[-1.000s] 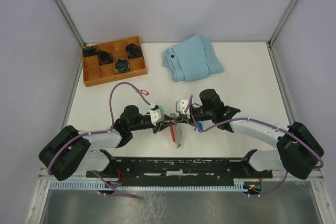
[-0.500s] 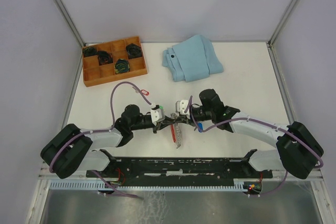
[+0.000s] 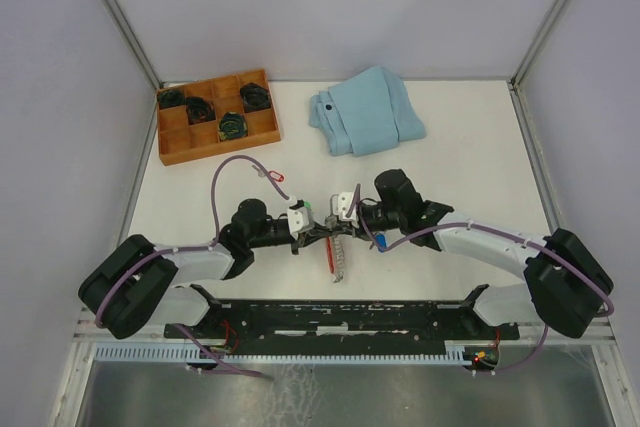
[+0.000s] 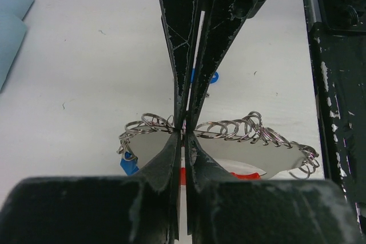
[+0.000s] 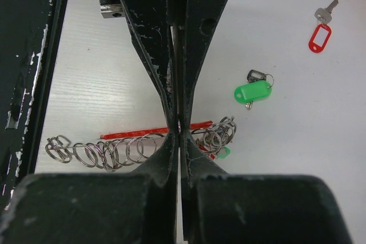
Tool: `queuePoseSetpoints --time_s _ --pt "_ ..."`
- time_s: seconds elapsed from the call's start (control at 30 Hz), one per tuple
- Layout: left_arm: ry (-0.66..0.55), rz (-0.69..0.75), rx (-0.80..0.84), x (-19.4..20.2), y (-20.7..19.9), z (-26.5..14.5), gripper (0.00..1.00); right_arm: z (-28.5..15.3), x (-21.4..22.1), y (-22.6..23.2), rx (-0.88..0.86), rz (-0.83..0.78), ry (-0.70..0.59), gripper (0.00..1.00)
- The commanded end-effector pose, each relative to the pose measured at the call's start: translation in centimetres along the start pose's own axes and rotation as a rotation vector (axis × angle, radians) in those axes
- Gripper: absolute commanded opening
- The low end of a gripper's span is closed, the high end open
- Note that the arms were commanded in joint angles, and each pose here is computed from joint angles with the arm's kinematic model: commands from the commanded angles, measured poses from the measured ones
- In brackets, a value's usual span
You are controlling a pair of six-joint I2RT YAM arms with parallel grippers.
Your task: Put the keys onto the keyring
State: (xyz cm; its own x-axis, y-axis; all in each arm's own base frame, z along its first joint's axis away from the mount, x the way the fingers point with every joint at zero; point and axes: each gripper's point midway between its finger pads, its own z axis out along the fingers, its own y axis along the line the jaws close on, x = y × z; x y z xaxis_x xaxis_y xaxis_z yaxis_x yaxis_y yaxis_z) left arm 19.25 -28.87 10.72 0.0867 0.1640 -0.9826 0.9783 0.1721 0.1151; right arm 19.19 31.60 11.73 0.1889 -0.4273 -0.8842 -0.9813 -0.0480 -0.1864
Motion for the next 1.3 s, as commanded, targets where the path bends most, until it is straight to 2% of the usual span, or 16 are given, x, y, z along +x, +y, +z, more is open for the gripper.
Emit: queuePoseSetpoints --time_s 0.0,0.13,0.33,0.53,0.7,0.9,1.07,1.27 --pt "-0.101 0.057 0.007 -3.3 0.5 0.4 0.03 0.4 -2.6 -0.9 0.004 -0.060 -0.043 0.01" --pt "-0.099 0.061 0.002 -3.0 0.5 0.3 0.03 -0.1 -2.6 -1.7 0.061 -0.012 -0.021 0.06" --pt "-0.118 0.075 -0.056 -2.7 1.0 -0.2 0.03 -2.3 -3.7 -2.6 0.180 0.085 -0.005 0.28" --pt "-0.145 0.063 -0.087 -2.4 1.0 -0.6 0.03 -5.2 -3.5 -4.2 0.393 0.321 0.042 0.43" --pt "-0.198 0.050 -0.098 -2.7 1.1 -0.6 0.03 -8.4 -1.3 -5.4 0.626 0.540 0.135 0.59" --pt "-0.186 0.057 -0.098 -2.4 1.3 -0.6 0.03 -10.6 1.8 -4.7 0.751 0.694 0.235 0.61" --pt "-0.079 0.046 -0.125 -1.3 2.3 -0.7 0.03 -11.8 6.0 -4.1 0.826 0.871 0.392 0.59" --pt "-0.036 0.035 -0.163 -0.9 3.1 -0.8 0.03 -10.8 9.2 -3.6 0.785 0.987 0.473 0.58"
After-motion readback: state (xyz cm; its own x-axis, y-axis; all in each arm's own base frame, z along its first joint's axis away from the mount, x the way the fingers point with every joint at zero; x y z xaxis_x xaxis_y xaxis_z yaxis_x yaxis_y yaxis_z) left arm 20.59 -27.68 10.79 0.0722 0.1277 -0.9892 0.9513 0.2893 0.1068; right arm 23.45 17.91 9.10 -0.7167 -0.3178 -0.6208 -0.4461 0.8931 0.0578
